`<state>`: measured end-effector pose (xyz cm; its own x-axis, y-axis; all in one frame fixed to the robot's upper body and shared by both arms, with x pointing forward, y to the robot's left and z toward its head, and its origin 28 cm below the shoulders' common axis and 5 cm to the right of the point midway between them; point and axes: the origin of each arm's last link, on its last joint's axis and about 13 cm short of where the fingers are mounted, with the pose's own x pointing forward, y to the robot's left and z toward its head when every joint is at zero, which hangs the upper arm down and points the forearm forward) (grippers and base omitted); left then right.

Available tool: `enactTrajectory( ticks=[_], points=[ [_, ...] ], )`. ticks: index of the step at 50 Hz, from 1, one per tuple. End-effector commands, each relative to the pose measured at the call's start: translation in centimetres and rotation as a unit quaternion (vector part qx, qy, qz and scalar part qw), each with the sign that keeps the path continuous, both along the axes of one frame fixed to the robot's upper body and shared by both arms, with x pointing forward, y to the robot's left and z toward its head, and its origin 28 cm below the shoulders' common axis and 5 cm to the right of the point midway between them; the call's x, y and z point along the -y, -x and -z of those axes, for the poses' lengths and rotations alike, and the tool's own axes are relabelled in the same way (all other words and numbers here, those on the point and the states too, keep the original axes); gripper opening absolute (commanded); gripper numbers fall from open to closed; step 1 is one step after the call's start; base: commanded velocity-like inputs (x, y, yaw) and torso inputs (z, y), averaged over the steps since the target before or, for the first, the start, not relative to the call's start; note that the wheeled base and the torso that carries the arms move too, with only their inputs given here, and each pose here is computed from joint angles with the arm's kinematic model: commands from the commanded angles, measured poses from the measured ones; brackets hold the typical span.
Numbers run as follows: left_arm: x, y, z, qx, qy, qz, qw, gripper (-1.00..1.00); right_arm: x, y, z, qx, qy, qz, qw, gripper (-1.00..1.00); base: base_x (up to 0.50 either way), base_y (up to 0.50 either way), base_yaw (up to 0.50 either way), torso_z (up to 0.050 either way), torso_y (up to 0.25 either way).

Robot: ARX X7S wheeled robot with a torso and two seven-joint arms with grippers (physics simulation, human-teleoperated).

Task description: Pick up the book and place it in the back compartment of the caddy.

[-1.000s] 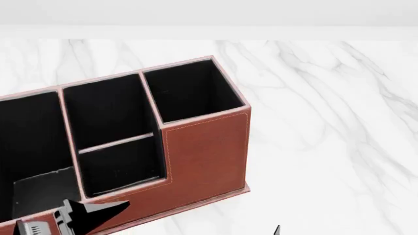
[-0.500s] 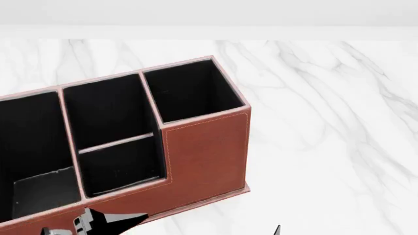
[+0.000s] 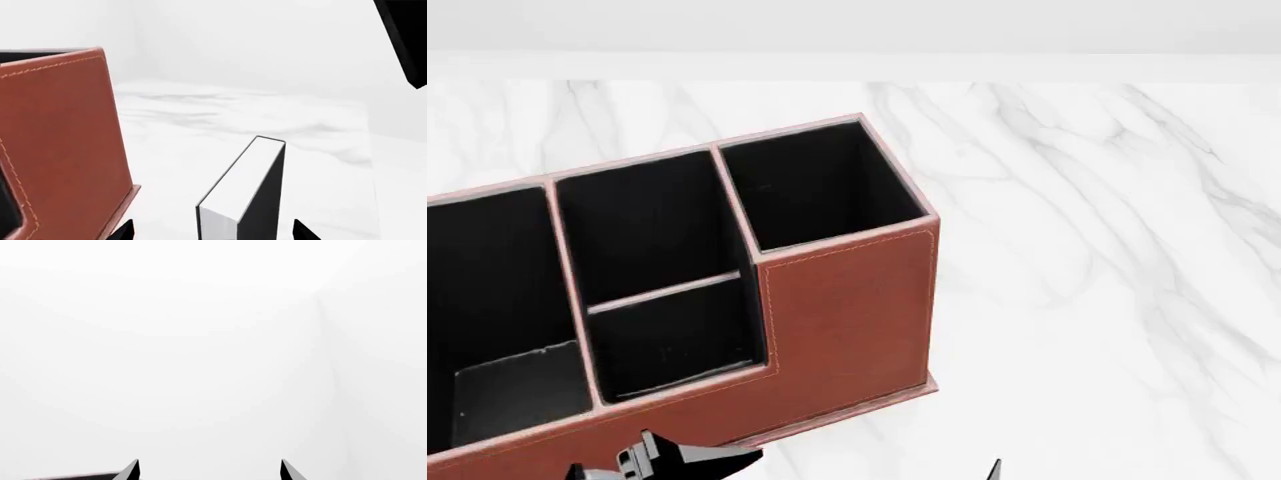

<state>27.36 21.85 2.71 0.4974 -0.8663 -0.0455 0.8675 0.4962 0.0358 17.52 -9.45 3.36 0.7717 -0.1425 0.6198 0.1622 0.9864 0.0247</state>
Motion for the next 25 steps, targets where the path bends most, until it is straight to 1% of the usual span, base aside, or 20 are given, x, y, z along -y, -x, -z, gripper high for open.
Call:
enactTrajectory(
  ticks=[1,7,12,19,21,25],
  points=[
    [0.77,-0.35,0.65,-0.008,-0.005,0.008,1.000,1.00,0.02,0.00,-0.01,0.000,0.000,0.001,1.000,1.00,0.00,0.00,0.00,0.000,0.000],
    [0.98,-0.43,0.81,-0.007,-0.013,0.007,1.000,1.00,-0.01,0.00,-0.02,0.000,0.000,0.000,1.000,1.00,0.00,0.00,0.00,0.000,0.000],
    [1.06,-0.49,0.71,-0.006,-0.011,0.007,1.000,1.00,0.03,0.04,-0.03,0.001,-0.001,0.001,1.000,1.00,0.00,0.00,0.00,0.000,0.000],
    [1.23,-0.71,1.16,-0.011,-0.013,0.007,1.000,1.00,0.04,0.04,-0.05,0.001,-0.001,0.002,1.000,1.00,0.00,0.00,0.00,0.000,0.000],
    [1.30,-0.87,1.31,-0.010,-0.011,0.001,1.000,1.00,0.04,0.05,-0.07,0.001,-0.001,0.001,1.000,1.00,0.00,0.00,0.00,0.000,0.000],
    [1.49,-0.92,1.63,-0.014,-0.014,0.006,1.000,1.00,0.00,-0.02,0.01,0.000,0.000,0.001,1.000,1.00,0.00,0.00,0.00,0.000,0.000]
  ],
)
